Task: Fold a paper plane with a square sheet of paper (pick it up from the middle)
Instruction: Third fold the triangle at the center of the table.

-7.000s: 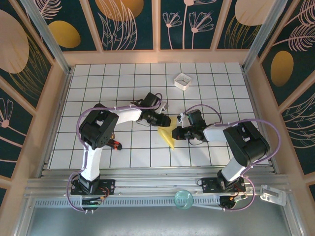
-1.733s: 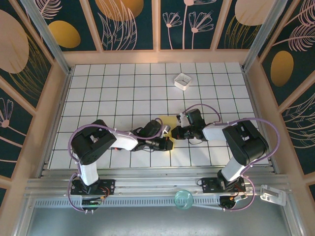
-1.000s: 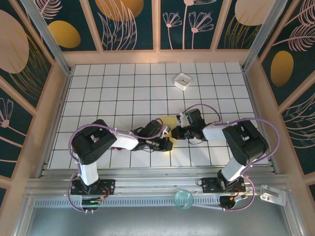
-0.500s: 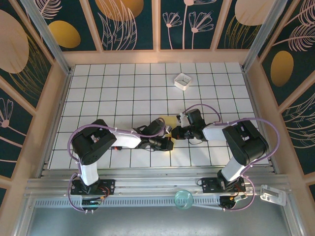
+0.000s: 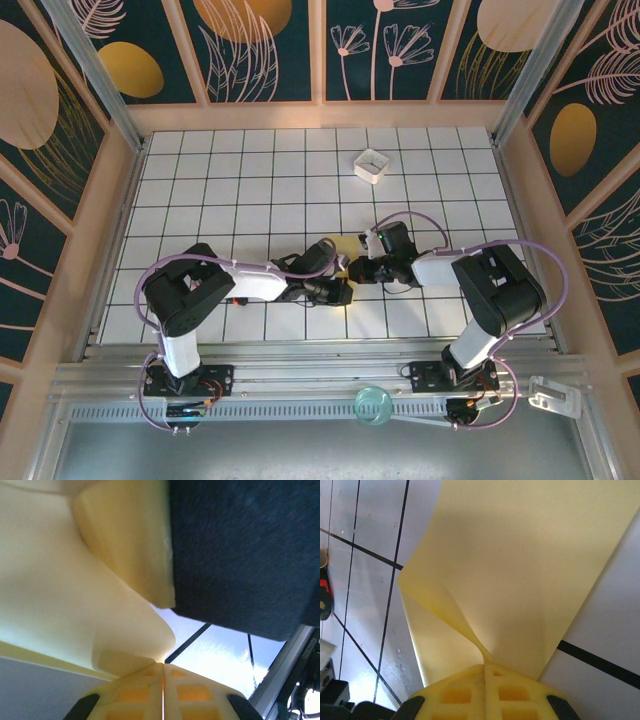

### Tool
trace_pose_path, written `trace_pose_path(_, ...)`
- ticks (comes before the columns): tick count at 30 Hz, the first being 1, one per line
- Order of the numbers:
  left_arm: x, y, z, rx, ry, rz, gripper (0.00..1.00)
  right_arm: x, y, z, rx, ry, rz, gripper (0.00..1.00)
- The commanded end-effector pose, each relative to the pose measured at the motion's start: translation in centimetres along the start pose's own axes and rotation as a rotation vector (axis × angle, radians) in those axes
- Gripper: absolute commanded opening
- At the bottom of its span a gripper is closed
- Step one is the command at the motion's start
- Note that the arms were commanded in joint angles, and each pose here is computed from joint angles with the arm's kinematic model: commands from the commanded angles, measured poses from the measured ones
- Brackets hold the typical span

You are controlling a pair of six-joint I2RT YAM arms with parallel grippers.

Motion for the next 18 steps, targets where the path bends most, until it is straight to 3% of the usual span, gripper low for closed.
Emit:
trace_pose_path(1,-1.4,1.7,-1.1,0.045,-0.011,-0.071,0.16,2.6,-0.5,-2.1,0.082,-0.033,0.075,0.00)
trace_pose_path(6,-2.0,2.9,-1.6,0.097,0.001,-0.103,0.18,2.6,-0.6,-2.0,0.081,-0.031,0.077,0.00)
trace_pose_path(18,-1.6,1.4,0.0,0.054,0.016,-0.060,0.09,2.6,-0.6,-2.1,0.084,-0.030,0.077,0.00)
Point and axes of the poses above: each hand's point on the last joint's axis, 136 mm out from that joint toward the fingers, its own y axis back along the fingers, its own z axis along the line the jaws close on, x = y × z, the point moved 3 cm from there along y, back along the fingers, and after that the axes turned 2 degrees about -y, right-handed, at the moved point
